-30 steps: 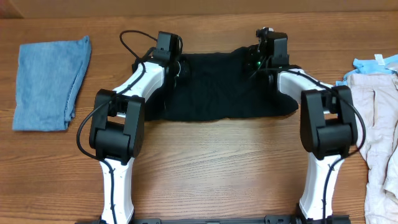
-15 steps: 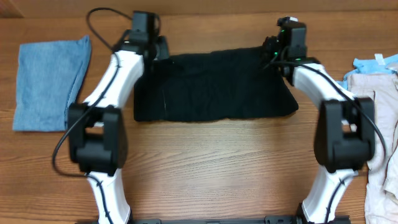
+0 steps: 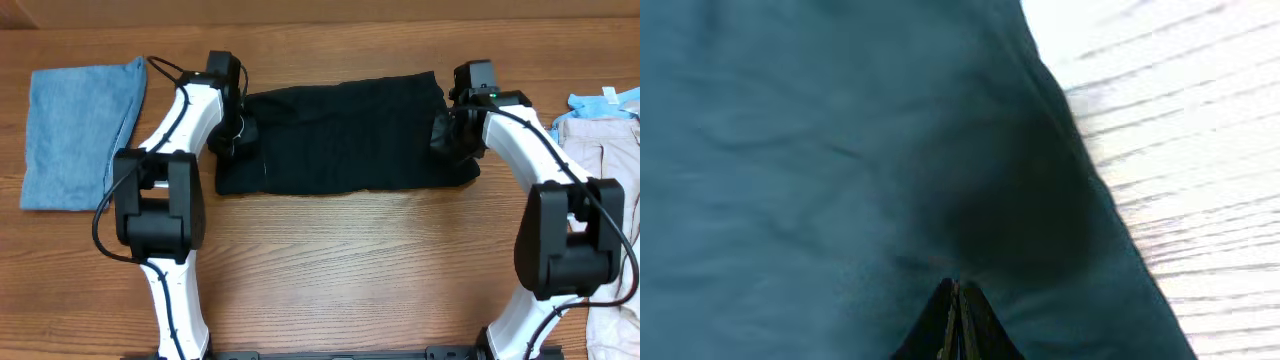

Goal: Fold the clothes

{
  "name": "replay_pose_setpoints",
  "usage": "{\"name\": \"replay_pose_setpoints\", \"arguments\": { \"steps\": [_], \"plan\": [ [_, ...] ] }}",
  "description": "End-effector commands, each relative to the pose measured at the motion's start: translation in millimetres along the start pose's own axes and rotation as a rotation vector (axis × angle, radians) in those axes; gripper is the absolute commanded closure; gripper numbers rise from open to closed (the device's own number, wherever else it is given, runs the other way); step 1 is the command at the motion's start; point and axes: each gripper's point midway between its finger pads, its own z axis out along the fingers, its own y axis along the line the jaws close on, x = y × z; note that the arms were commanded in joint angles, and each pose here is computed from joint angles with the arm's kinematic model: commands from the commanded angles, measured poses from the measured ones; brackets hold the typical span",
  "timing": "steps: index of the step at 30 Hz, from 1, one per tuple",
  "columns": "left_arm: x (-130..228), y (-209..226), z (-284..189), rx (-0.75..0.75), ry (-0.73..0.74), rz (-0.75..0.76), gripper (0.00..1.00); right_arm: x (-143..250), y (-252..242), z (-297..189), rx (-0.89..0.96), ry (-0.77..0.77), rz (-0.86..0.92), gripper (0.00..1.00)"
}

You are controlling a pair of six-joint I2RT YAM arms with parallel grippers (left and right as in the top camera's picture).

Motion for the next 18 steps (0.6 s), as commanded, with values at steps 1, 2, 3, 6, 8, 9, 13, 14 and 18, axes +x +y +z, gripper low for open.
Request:
{"name": "replay_pose_setpoints", "arguments": {
  "steps": [1, 2, 3, 6, 8, 9, 13, 14, 18],
  "plan": [
    [13, 6, 30, -0.021, 0.073, -0.011, 0.96, 17, -19, 30, 0.079, 0.046, 0.001, 0.96],
    [12, 5, 31, -0.02, 0.072, -0.011, 0.96, 20, -23, 37, 0.086, 0.058, 0.006, 0.96],
    [10, 4, 29, -0.016, 0.06, -0.01, 0.96, 23, -26, 43, 0.093, 0.072, 0.012, 0.96],
    [-10, -7, -7, 0.025, -0.034, 0.01, 0.96, 20, -28, 44, 0.095, 0.067, 0.025, 0.96],
    [-23, -15, -46, 0.054, -0.124, 0.023, 0.96, 7, -21, 33, 0.077, 0.033, 0.02, 0.96],
    [-29, -18, -68, 0.068, -0.176, 0.027, 0.92, -1, -14, 22, 0.05, 0.017, 0.017, 0.96],
    [-36, -28, -145, 0.128, -0.346, 0.042, 0.93, -9, 55, -33, -0.238, 0.033, -0.094, 0.96],
    [-30, -26, -145, 0.12, -0.321, 0.04, 0.96, 0, 78, -40, -0.337, 0.062, -0.155, 0.96],
    [9, -10, -119, 0.057, -0.139, 0.02, 0.96, 44, 149, -48, -0.473, 0.136, -0.318, 0.96]
  ]
}}
